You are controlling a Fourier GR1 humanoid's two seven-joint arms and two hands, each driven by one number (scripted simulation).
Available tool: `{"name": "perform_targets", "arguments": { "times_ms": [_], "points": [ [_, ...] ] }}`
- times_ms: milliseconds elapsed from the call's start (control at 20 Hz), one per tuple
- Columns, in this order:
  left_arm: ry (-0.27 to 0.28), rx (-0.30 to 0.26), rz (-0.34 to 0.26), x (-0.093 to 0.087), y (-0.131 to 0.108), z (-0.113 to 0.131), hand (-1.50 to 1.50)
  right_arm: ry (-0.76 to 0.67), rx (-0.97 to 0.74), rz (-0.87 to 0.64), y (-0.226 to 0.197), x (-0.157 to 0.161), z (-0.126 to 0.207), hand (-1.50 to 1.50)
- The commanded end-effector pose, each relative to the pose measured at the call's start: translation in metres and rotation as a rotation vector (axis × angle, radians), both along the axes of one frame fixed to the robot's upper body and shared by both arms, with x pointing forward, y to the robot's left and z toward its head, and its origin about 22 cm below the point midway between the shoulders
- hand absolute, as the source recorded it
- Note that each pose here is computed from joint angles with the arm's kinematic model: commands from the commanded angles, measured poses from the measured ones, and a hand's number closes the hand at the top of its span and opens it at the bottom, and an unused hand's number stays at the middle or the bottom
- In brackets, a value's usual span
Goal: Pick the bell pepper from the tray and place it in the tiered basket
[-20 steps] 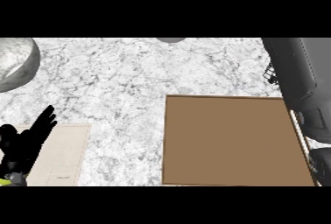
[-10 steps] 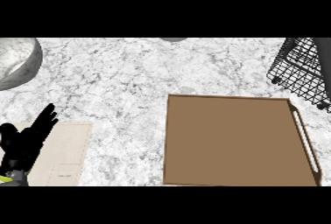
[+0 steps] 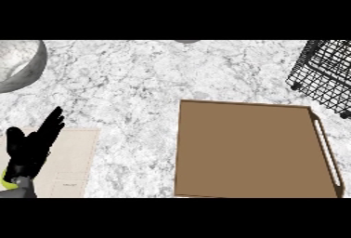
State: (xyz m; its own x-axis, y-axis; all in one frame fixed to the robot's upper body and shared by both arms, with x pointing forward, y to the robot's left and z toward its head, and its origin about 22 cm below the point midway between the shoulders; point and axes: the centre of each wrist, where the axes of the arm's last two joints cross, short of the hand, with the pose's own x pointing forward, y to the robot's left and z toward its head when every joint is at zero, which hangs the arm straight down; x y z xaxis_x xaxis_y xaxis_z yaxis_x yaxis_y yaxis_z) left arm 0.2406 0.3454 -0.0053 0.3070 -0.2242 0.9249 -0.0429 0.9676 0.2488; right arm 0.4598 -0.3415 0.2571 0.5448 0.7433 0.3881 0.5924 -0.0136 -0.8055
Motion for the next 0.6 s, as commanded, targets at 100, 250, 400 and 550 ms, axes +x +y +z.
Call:
{"name": "perform_targets", "arguments": {
  "times_ms": [100, 250, 400, 550],
  "points": [
    [0.023, -0.004, 0.015, 0.000, 0.000, -0.012, 0.00, 0.238, -0.267, -0.058, -0.031, -0.010, 0.014, 1.50],
    [0.021, -0.008, 0.004, -0.003, -0.005, -0.009, 0.00, 0.310, -0.313, -0.061, -0.046, -0.017, 0.026, 1.50],
    [0.022, -0.013, 0.005, 0.007, -0.015, -0.008, 0.00, 0.325, -0.321, -0.038, -0.037, -0.013, 0.035, 1.50],
    [0.010, 0.005, 0.018, 0.010, 0.006, 0.001, 0.00, 0.363, -0.360, -0.012, -0.046, -0.018, 0.044, 1.50]
  ]
}}
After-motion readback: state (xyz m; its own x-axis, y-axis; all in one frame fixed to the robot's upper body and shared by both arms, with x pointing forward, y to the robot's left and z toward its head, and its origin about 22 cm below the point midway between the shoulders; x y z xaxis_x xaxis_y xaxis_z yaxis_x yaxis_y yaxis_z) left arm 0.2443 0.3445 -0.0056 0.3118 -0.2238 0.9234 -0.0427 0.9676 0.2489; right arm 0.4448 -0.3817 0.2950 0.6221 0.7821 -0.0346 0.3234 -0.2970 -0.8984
